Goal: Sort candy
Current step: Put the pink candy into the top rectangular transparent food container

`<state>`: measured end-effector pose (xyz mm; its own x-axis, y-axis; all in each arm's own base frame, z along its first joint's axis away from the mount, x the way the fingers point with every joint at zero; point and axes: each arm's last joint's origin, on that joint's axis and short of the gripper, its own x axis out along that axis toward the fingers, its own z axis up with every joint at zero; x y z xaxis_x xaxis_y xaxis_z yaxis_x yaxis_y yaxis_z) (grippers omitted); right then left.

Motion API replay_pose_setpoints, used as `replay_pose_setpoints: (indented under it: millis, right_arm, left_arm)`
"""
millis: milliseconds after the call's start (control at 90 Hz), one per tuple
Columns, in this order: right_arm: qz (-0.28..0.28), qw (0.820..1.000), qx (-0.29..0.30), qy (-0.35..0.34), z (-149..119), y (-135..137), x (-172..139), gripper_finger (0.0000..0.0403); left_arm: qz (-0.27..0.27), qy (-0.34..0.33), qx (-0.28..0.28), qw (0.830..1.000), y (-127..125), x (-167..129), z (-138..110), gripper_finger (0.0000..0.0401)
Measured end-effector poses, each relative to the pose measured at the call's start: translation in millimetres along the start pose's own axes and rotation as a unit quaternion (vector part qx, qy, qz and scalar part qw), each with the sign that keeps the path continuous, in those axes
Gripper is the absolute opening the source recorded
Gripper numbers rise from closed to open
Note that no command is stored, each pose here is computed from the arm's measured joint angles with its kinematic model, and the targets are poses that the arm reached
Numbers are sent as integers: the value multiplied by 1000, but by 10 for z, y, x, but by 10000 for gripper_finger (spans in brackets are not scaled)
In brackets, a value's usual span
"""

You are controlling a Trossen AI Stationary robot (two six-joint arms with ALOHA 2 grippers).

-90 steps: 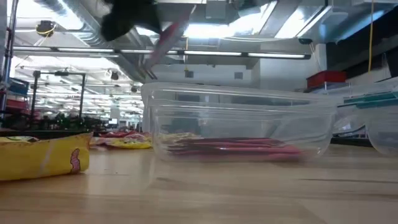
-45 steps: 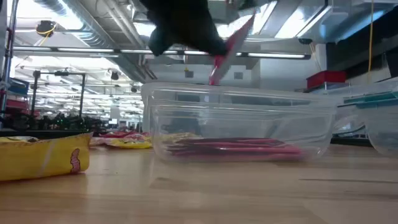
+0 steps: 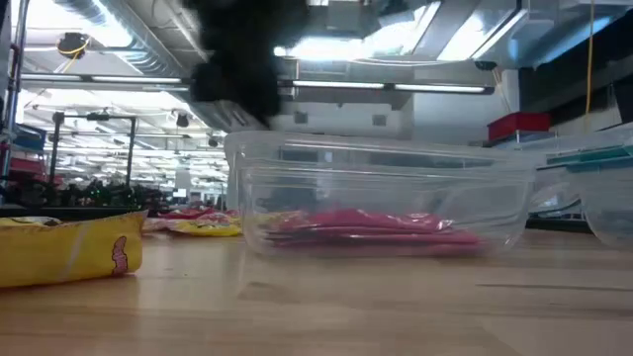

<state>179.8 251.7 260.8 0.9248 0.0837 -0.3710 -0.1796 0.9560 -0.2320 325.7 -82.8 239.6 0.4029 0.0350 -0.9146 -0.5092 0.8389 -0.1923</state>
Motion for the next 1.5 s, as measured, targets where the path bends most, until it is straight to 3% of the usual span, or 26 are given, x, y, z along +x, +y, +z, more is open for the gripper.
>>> replay_pose_setpoints:
  millis: [178,344,522,644,833,989,1233,1500]
  right_arm:
    - [2,1000,1,0,2,1,0,193]
    - [2,1000,6,0,2,1,0,193]
    - [11,1000,11,2,-1,6,0,193]
    - [12,1000,11,2,0,7,0,193]
    - [10,1000,10,2,-1,6,0,193]
    - [9,1000,9,2,-1,5,0,193]
    - [9,1000,10,2,-1,5,0,193]
    - [9,1000,10,3,-3,5,0,193]
  left_arm:
    - [137,118,-62,982,231,-151,-407,108]
    - [187,225,-76,953,451,15,-699,133]
    - [249,271,-102,924,793,240,-917,173]
    - [258,299,-112,912,1005,375,-1021,193]
    - [223,310,-119,917,1221,560,-1114,196]
    - [199,319,-129,918,1267,602,-1109,155]
    - [158,315,-115,929,1127,587,-1005,19]
    - [190,258,-81,944,810,348,-801,1]
